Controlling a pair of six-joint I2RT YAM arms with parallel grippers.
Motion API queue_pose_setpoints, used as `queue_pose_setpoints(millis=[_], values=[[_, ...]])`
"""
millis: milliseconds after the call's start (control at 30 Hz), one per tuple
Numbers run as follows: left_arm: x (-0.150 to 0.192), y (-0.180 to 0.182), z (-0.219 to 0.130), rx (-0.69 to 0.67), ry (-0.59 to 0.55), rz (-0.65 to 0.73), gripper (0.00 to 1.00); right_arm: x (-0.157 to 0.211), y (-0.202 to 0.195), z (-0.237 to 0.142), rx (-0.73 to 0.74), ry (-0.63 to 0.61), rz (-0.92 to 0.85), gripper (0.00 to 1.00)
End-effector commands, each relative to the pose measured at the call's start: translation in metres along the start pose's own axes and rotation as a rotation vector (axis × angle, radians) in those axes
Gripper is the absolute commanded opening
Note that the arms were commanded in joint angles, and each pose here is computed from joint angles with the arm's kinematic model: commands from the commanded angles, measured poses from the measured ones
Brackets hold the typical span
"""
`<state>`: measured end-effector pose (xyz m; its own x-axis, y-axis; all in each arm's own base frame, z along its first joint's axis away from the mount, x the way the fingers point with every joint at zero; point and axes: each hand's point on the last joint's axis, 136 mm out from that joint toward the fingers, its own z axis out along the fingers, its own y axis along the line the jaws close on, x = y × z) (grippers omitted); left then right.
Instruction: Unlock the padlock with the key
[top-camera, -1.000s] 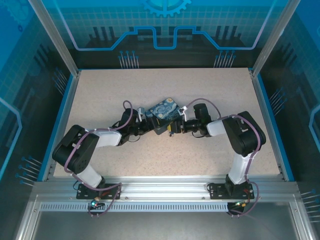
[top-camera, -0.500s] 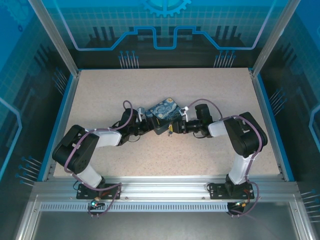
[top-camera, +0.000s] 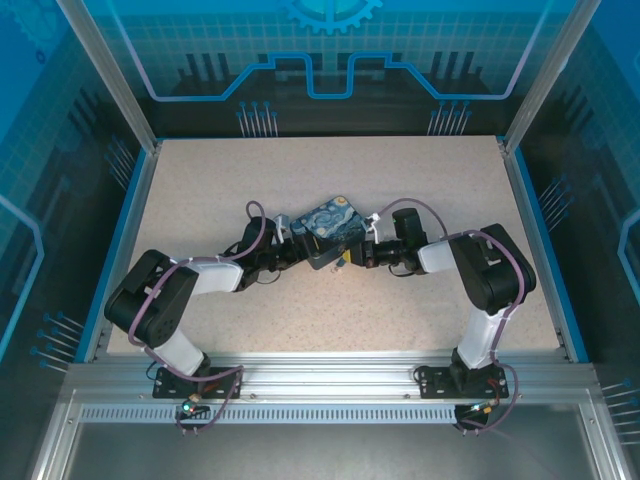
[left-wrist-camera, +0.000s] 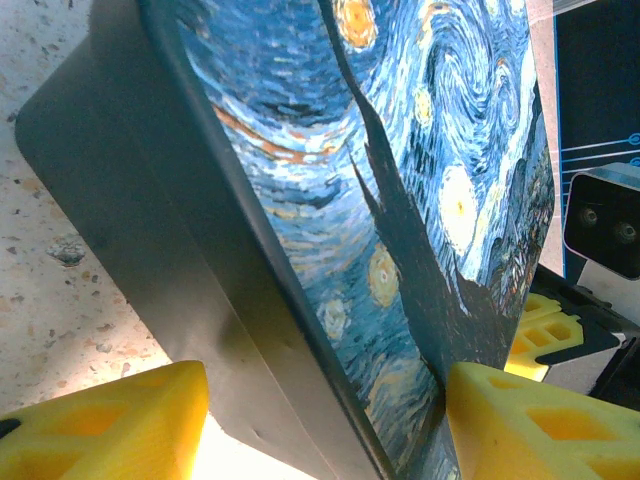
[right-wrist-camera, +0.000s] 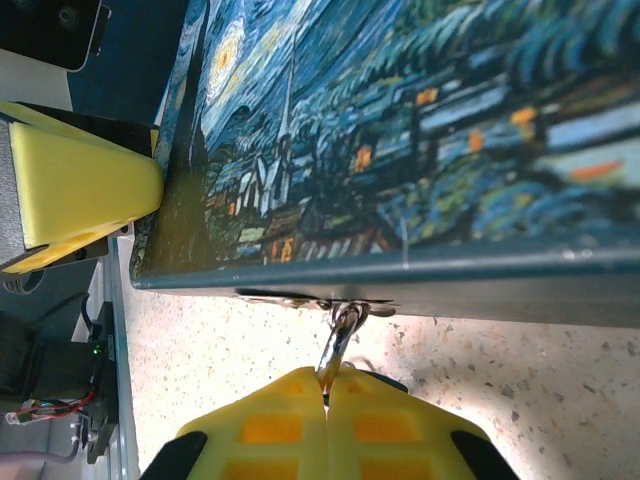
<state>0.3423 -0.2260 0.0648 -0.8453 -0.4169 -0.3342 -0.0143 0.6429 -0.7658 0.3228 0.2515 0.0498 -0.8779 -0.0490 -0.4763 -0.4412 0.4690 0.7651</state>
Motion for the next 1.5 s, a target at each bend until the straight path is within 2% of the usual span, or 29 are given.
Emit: queue_pose_setpoints(millis=[0, 367, 600, 733, 1067, 1333, 1467], values=[[0.017, 0.022, 0.002, -0.073, 0.038, -0.018, 0.65, -0.011, -0.004, -0.011, 0.033, -0.059, 0.020, 0.02], [0.019, 0.026, 0.002, -0.079, 0.040, -0.021, 0.65, -0.035, -0.015, -0.031, 0.072, -0.244, 0.106, 0.00], [0.009, 0.017, -0.003, -0.059, 0.015, -0.007, 0.69, -0.029, -0.012, -0.051, 0.157, -0.247, 0.067, 0.00], [-0.008, -0.003, -0.015, -0.026, -0.025, 0.044, 0.77, -0.020, 0.003, -0.070, 0.218, -0.212, -0.002, 0.00], [-0.048, -0.024, -0.083, -0.095, -0.240, 0.176, 0.99, 0.021, 0.062, -0.120, 0.346, -0.059, -0.070, 0.00], [-0.062, -0.021, -0.160, -0.192, -0.474, 0.261, 0.99, 0.053, 0.105, -0.146, 0.344, -0.011, -0.007, 0.00], [-0.063, -0.018, -0.181, -0.213, -0.529, 0.271, 0.99, 0.072, 0.109, -0.145, 0.334, 0.044, 0.048, 0.00]])
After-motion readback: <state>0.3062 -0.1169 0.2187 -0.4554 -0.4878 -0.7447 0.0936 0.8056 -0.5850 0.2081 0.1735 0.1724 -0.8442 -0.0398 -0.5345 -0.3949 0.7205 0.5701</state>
